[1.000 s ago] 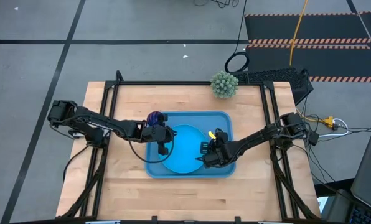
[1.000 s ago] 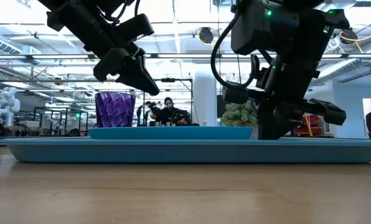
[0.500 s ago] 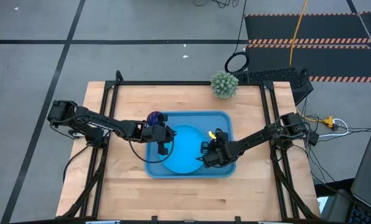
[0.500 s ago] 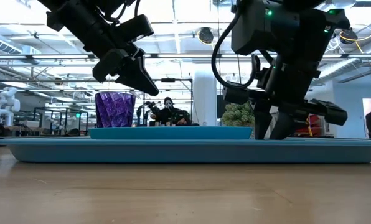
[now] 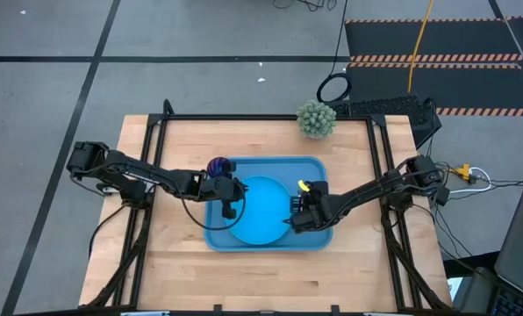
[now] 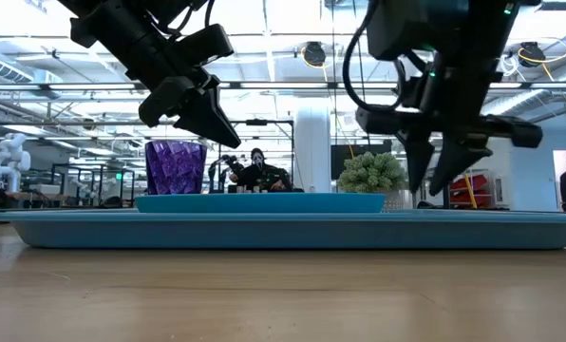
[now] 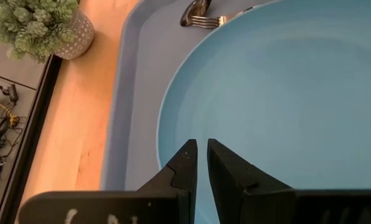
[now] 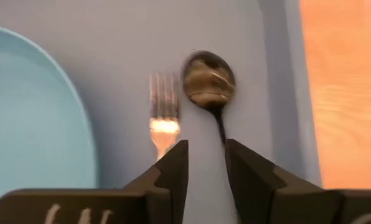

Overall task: Pick and place plate/cup/fork/spoon on tray
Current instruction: Adjust the black spoon

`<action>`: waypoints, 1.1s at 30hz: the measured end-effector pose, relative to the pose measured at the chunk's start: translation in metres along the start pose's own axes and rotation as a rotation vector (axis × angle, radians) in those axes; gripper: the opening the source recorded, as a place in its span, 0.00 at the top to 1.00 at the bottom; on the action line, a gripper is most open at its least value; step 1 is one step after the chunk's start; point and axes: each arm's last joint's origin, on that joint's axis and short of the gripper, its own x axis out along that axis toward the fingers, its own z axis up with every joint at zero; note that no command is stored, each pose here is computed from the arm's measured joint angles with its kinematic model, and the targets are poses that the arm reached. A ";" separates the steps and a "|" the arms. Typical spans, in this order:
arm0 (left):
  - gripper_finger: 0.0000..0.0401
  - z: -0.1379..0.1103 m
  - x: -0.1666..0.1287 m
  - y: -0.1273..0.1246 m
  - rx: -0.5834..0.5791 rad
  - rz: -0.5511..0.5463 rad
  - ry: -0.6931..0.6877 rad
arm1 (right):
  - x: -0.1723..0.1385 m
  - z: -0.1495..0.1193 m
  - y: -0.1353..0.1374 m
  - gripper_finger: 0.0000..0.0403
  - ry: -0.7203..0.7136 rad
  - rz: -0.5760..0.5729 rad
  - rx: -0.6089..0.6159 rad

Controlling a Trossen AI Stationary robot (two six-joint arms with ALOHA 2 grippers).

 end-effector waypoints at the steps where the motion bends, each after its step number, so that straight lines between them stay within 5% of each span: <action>1: 0.90 0.000 0.000 0.000 0.000 0.000 0.000 | 0.001 -0.001 -0.001 0.77 0.005 -0.004 -0.001; 33: 0.90 -0.001 0.000 0.000 0.002 -0.002 0.008 | 0.041 0.001 -0.015 0.79 -0.017 0.020 -0.054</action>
